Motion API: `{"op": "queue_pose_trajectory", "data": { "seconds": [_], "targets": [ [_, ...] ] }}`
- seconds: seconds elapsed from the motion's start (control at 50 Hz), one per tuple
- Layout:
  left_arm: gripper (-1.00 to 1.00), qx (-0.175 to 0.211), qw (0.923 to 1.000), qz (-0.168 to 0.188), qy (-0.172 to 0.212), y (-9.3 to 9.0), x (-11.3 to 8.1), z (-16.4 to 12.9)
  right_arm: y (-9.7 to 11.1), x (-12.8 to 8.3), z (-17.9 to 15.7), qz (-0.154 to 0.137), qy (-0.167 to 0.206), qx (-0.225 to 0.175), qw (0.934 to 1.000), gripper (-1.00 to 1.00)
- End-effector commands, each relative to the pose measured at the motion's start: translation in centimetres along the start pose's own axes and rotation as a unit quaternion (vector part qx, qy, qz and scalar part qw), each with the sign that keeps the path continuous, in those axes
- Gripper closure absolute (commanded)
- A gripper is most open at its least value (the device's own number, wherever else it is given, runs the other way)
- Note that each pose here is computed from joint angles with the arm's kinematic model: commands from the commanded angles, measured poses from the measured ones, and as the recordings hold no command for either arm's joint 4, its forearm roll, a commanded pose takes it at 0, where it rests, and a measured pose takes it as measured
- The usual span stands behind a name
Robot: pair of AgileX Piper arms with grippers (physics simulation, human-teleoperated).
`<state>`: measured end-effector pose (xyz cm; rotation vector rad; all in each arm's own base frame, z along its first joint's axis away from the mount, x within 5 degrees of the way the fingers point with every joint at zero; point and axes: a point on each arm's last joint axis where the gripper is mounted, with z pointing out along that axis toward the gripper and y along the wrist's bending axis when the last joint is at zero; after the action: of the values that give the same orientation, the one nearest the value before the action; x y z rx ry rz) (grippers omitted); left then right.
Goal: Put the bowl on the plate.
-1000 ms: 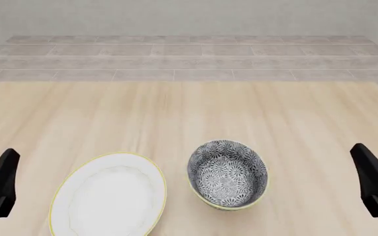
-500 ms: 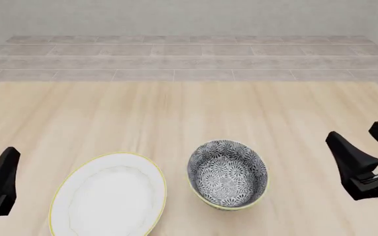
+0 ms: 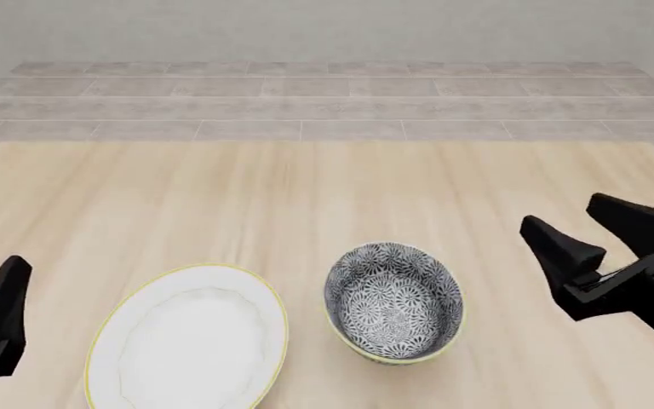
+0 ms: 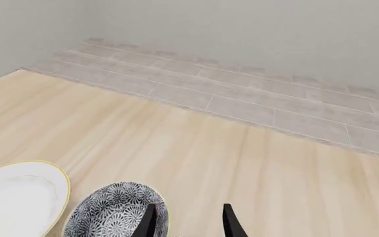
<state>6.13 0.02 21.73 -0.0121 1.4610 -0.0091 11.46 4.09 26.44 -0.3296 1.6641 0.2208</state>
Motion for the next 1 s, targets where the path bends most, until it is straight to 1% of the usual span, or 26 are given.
{"op": "queue_pose_trajectory", "data": {
  "seconds": [0.02, 0.16, 0.32, 0.36, 0.58, 0.6, 0.66, 0.68, 0.7, 0.8, 0.92, 1.0],
  "targets": [
    [-1.0, 0.001, 1.0, 0.003, -0.001, 0.0, 0.0, -0.1, 0.7, -0.2, 1.8, -0.005, 0.029, -0.025, 0.9992, -1.0],
    [-1.0, 0.001, 1.0, 0.003, -0.003, 0.0, 0.0, -0.2, 1.1, -0.1, 3.0, -0.009, 0.049, -0.037, 0.9981, -1.0],
    [-1.0, 0.002, 1.0, 0.005, -0.003, 0.0, 0.0, -0.3, 1.5, 0.0, 4.2, -0.024, 0.071, -0.05, 0.9959, -1.0],
    [-1.0, 0.002, 1.0, 0.006, -0.003, 0.0, 0.0, -0.3, 1.6, 0.1, 4.4, -0.024, 0.076, -0.053, 0.9954, -1.0],
    [-1.0, 0.002, 1.0, 0.006, -0.004, 0.0, 0.0, -0.2, 1.6, 0.4, 5.4, -0.025, 0.096, -0.05, 0.9938, -1.0],
    [-1.0, 0.002, 1.0, 0.005, -0.004, 0.0, 0.0, -0.3, 1.6, 0.5, 5.8, -0.027, 0.105, -0.049, 0.9928, -1.0],
    [-1.0, 0.002, 1.0, 0.005, -0.004, 0.0, 0.0, -0.4, 1.6, 0.5, 6.0, -0.027, 0.109, -0.05, 0.9924, -1.0],
    [-1.0, 0.001, 1.0, 0.006, -0.004, 0.0, 0.0, -0.4, 1.7, 0.5, 6.3, -0.028, 0.118, -0.053, 0.9911, -1.0],
    [-1.0, 0.001, 1.0, 0.006, -0.004, 0.0, 0.0, -0.5, 1.7, 0.5, 6.3, -0.028, 0.118, -0.053, 0.9911, -1.0],
    [-1.0, 0.001, 1.0, 0.006, -0.004, 0.0, 0.0, -0.5, 1.5, -0.1, 6.5, -0.04, 0.126, -0.048, 0.9901, -1.0],
    [-1.0, 0.001, 1.0, 0.006, -0.004, 0.0, 0.0, -0.4, 1.3, -0.4, 6.6, -0.041, 0.133, -0.045, 0.9892, -1.0],
    [-1.0, 0.0, 1.0, 0.006, -0.004, 0.0, 0.0, -0.5, 1.4, 0.0, 7.2, -0.039, 0.148, -0.047, 0.987, -1.0]
  ]
}}
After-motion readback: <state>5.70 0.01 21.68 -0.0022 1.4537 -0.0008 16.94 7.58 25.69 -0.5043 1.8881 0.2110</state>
